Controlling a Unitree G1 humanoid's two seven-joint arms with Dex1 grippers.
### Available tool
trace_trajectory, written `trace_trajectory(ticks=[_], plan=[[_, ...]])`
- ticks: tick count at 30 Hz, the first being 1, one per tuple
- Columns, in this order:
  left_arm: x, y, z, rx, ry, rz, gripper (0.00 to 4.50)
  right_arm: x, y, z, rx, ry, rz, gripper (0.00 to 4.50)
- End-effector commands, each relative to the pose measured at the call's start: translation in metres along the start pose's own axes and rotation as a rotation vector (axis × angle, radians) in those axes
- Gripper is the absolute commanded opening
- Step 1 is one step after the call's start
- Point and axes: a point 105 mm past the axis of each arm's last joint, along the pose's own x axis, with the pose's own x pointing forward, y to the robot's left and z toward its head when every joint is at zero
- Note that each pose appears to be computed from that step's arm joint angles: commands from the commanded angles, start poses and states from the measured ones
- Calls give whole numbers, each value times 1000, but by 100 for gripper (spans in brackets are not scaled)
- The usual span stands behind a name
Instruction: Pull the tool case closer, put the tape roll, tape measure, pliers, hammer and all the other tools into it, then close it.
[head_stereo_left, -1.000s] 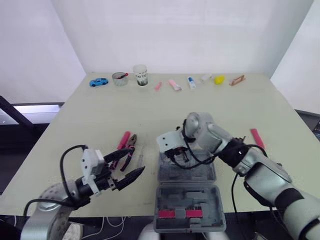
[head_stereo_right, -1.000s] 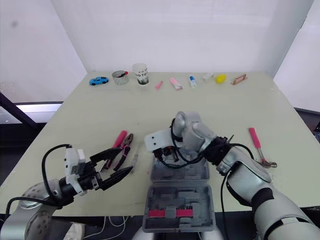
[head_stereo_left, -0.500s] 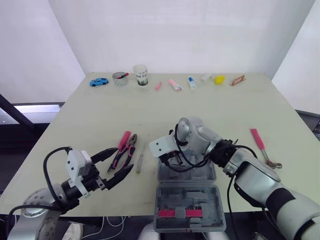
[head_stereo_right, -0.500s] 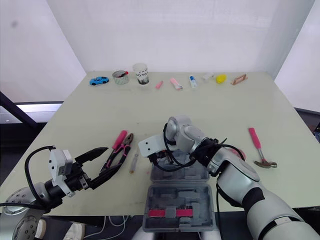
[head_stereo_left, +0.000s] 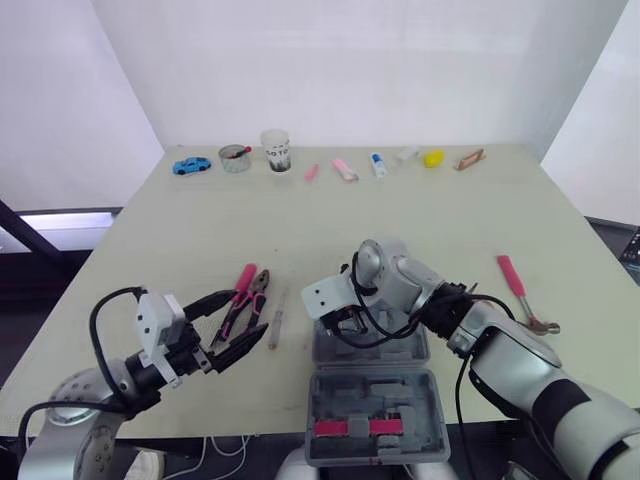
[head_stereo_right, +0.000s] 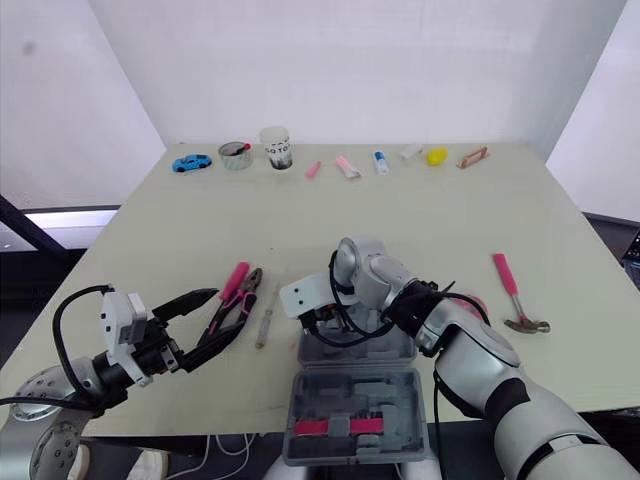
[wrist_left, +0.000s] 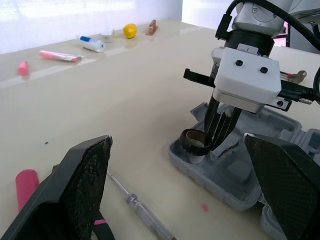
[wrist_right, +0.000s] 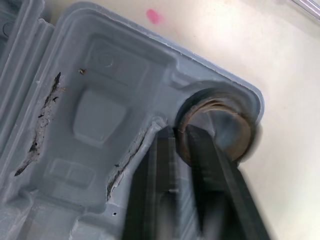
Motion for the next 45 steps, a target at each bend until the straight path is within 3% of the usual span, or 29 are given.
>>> trace_trajectory(ticks=[1,6,16,19,24,39,45], plan=[[1,-1,4,31,-9,-9,450,-12,-12,14,-36,-46,-60,208],[1,-2,3,31,-6,-12,450,-15,-13,13,-27,-49,-67,448],[3,1,2,34,-2,-10,450,-45,-20,19,114,-208,-163,448],[4,3,3,35,-1,-13,450,-53,-23,17,241,-322,-235,369],[8,4,2,34,6,-32,450,-46,-19,2,421,-416,-320,118],[13,10,4,40,27,-68,450,-3,-4,-1,704,-612,-348,118],[14,10,5,41,33,-71,450,28,11,-16,741,-525,-327,118]])
